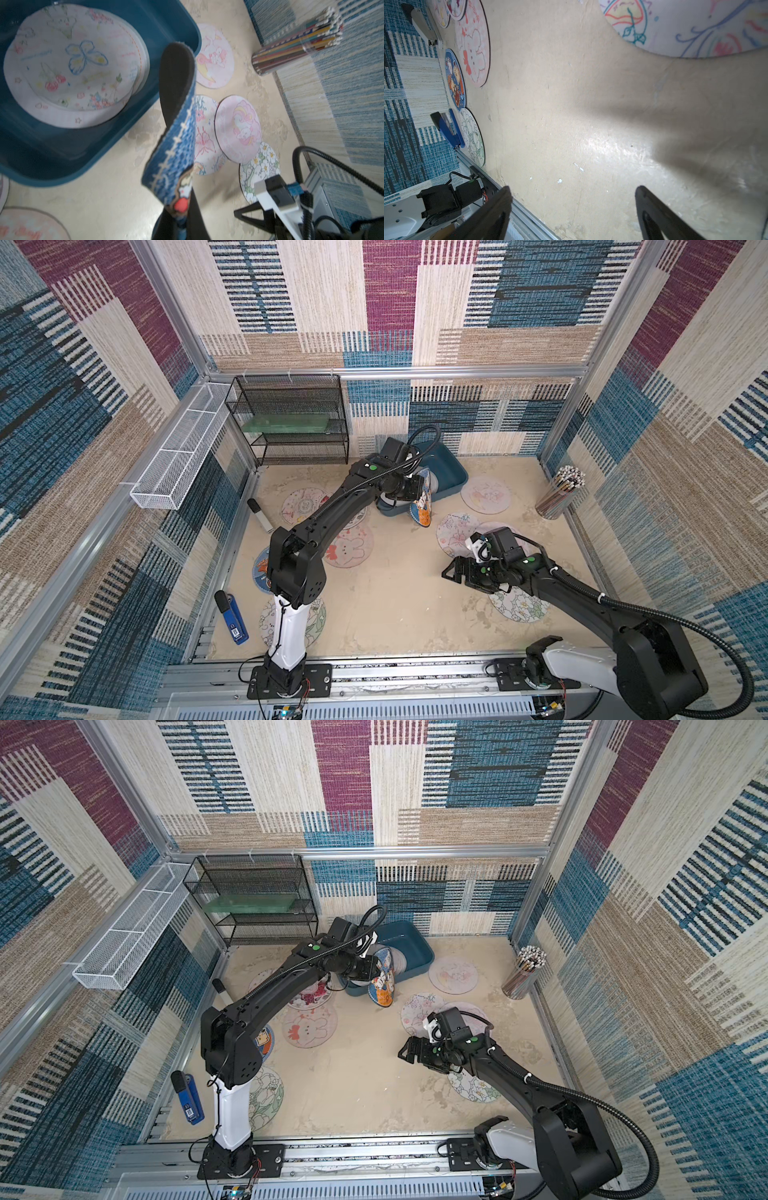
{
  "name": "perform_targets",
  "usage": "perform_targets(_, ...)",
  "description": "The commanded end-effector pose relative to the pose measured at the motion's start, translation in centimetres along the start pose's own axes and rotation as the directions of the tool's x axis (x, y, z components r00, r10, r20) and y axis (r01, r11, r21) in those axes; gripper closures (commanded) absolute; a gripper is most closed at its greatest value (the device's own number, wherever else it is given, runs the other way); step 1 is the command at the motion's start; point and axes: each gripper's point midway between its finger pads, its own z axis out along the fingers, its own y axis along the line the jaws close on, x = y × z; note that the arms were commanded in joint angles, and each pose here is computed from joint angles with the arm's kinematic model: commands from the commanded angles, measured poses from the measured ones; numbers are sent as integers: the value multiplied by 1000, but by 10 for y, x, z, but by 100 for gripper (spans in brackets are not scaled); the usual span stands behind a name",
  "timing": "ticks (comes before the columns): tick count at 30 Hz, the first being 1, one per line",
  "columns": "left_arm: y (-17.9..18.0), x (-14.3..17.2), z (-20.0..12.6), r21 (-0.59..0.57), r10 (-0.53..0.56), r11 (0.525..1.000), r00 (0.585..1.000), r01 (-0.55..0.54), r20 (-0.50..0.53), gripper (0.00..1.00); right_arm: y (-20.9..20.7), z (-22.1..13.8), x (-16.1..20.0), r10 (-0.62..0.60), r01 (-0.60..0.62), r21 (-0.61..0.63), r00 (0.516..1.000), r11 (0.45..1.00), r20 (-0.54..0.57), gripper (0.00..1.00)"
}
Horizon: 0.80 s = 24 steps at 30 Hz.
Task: Put the coasters into the storage box
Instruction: Place the coaster in the storage box.
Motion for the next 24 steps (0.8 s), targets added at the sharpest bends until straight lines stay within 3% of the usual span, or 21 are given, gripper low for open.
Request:
perform_targets(1,-1,-20,12,53,52,997,998,-54,30,100,0,-1,0,20,-20,-4,1000,1000,9,5)
perform_targets(7,12,-54,39,86,54,994,995,-62,85,100,0,-2,-1,35,-35,-1,999,999,19,5)
perform_targets(14,60,-90,59,79,-20,997,986,7,164,100,-1,-3,1,55,-55,6,998,998,26,5)
perform_targets(19,104,-93,72,46,-80,996,980,73,180,99,-2,-6,3,68,-69,12,997,998,30,5)
perform_targets(24,139,-75,94,18,-125,992,983,124,134,99,-1,-7,4,75,-76,14,997,997,35,5)
